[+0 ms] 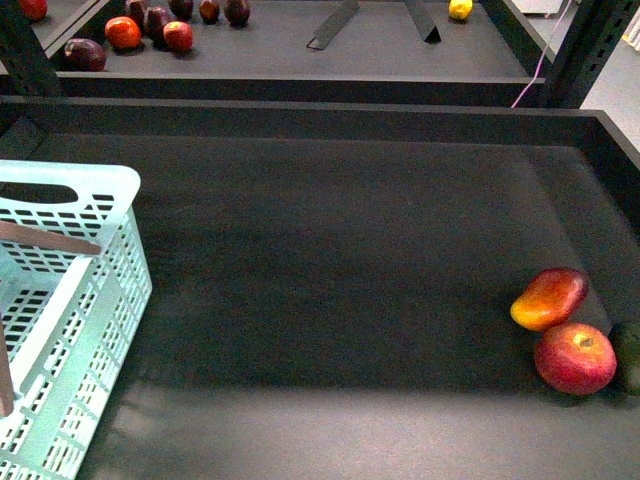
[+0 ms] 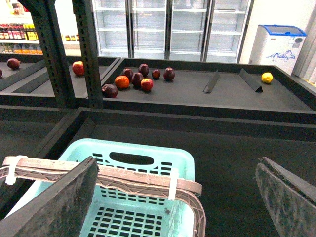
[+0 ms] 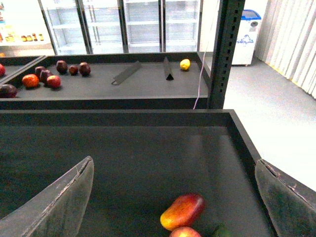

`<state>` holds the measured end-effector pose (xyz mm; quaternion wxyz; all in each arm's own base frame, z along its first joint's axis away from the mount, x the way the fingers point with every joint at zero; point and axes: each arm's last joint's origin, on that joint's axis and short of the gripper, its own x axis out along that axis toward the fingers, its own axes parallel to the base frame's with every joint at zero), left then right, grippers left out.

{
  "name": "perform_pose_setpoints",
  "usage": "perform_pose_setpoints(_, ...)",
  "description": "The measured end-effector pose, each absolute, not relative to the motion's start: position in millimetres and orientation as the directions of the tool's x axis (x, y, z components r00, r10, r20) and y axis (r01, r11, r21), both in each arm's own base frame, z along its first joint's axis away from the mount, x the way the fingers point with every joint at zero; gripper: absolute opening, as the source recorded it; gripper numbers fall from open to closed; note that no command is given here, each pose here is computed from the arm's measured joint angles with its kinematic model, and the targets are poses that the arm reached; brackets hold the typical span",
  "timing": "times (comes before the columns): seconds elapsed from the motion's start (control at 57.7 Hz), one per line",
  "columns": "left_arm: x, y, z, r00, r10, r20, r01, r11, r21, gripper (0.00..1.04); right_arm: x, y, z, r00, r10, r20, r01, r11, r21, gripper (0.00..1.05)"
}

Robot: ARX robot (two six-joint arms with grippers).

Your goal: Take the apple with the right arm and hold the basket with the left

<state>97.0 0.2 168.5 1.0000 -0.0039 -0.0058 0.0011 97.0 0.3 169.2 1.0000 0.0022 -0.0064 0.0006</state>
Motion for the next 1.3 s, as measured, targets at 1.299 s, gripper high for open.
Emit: perform_pose_setpoints(1.299, 186, 64, 164, 0.897, 0.008, -0.441, -0.391, 0.479, -0.786, 0.97, 97, 0, 169, 1.000, 0.001, 0.014, -0.001, 1.000, 0.004, 0.96)
